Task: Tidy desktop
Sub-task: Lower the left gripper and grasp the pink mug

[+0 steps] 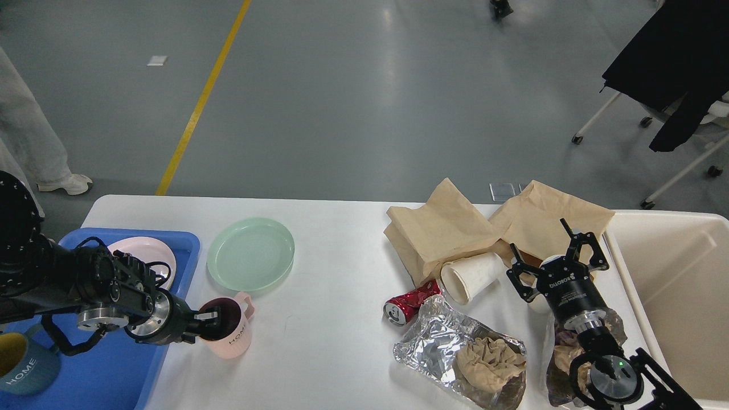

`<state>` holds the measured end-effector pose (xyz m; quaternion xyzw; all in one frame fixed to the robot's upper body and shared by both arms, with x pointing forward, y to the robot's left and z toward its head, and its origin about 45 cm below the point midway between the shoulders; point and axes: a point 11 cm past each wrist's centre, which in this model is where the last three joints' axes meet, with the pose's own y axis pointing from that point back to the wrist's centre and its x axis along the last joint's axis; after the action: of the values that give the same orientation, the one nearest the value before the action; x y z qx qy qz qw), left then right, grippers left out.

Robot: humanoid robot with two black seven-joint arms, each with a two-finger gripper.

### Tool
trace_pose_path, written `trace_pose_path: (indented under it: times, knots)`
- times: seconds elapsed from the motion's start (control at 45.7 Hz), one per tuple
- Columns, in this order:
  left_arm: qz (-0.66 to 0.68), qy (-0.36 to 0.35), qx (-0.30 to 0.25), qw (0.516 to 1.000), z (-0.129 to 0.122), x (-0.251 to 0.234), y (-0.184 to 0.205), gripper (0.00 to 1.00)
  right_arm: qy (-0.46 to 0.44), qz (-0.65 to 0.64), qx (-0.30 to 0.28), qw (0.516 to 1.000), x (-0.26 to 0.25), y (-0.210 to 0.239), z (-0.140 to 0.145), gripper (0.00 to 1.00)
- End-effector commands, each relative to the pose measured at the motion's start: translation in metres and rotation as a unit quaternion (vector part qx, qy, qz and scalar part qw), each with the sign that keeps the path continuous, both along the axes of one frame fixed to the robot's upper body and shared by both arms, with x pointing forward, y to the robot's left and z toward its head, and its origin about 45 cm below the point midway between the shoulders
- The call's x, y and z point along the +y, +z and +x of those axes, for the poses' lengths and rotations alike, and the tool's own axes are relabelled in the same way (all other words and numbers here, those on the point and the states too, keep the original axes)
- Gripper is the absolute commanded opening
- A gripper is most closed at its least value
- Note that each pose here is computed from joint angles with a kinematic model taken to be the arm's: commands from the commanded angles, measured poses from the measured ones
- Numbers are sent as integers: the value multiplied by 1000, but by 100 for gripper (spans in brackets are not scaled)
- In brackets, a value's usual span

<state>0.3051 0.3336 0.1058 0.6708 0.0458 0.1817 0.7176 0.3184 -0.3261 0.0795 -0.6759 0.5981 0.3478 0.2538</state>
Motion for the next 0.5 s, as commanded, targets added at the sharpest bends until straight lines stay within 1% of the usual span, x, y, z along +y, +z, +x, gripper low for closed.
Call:
trace_pose_path:
  times: [0.0,0.066,0.481]
  knots:
    - [10,2,6,1000,-3,3,-4,11,0,0,0,1000,0,0,0,100]
    - [18,4,10,1000,-3,5,-3,0,-1,0,1,1000,0,0,0,100]
    - [12,6,10,1000,1,-3,0,0,0,0,0,1000,0,0,0,100]
